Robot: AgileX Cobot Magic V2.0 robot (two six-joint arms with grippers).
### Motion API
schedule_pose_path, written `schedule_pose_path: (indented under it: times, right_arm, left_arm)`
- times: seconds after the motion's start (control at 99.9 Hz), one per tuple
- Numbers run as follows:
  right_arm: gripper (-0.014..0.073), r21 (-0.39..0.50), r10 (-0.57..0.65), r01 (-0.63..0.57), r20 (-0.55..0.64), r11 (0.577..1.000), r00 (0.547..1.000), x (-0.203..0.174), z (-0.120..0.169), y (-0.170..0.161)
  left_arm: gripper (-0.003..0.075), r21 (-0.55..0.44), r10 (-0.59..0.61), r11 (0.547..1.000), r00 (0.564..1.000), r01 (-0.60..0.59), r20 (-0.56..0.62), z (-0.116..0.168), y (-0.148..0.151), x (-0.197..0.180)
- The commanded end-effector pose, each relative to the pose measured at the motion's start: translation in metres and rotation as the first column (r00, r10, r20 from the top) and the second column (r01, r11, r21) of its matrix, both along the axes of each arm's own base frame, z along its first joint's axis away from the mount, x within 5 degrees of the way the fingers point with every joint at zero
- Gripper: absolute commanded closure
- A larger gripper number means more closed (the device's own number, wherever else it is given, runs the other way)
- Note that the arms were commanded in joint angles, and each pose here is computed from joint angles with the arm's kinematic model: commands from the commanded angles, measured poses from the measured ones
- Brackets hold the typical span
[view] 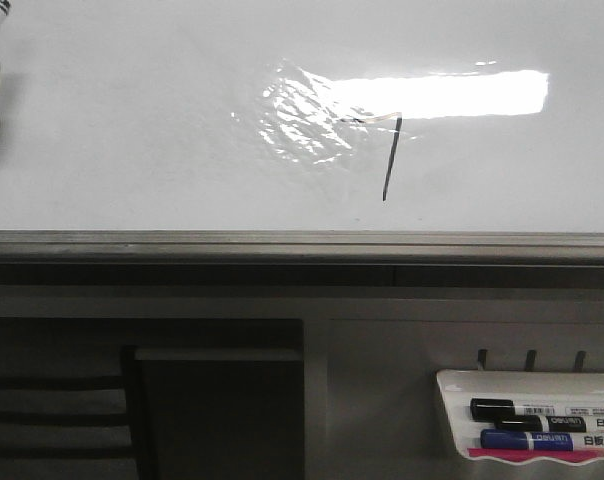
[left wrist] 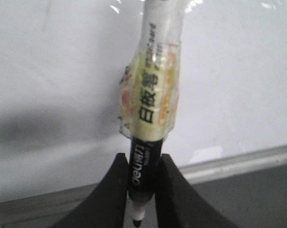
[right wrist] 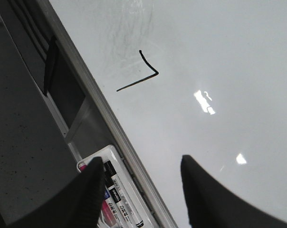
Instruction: Write number 7 on whiteboard
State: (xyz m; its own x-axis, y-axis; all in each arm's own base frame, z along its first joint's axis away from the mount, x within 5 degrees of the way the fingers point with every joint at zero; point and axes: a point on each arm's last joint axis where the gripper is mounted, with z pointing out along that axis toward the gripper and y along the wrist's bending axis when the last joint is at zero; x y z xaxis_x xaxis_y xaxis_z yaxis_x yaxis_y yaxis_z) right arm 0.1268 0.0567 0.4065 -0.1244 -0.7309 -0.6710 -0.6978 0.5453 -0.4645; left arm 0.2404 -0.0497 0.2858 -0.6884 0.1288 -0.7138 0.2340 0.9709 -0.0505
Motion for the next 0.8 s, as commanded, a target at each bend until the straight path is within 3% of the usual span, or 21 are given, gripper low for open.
schedule_pose_path:
  times: [0.0,0.28,0.641,0.721,0.791]
  right_arm:
    - [0.0264,0.036,-0.02,0.017,0.082,0.999,0.996,0.0,0.014,-0.001]
    - [0.0264,0.036,-0.019,0.016,0.081,0.999,0.997,0.0,0.014,-0.001]
    - [0.0264,0.032,-0.017,0.014,0.071,0.999,0.997,-0.001,0.013,-0.001]
    - [0.0264,0.038,-0.018,0.015,0.065,0.999,0.998,-0.001,0.013,-0.001]
    - [0.0264,0.046,-0.022,0.02,0.041,0.999,0.999,-0.002,0.012,-0.001]
  left_arm:
    - [0.0741,-0.098,0.076,0.993,0.988,-0.063,0.134,0.014,0.001,0.011]
    - [0.0741,-0.086,0.084,0.993,0.992,-0.076,0.092,-0.006,-0.002,0.03]
    - [0.0734,-0.083,0.079,0.994,0.994,-0.073,0.079,-0.007,-0.002,0.029]
    - [0.0683,-0.079,0.077,0.994,0.994,-0.071,0.079,-0.007,-0.002,0.029]
    - [0.0594,-0.079,0.077,0.994,0.994,-0.071,0.079,-0.007,-0.002,0.029]
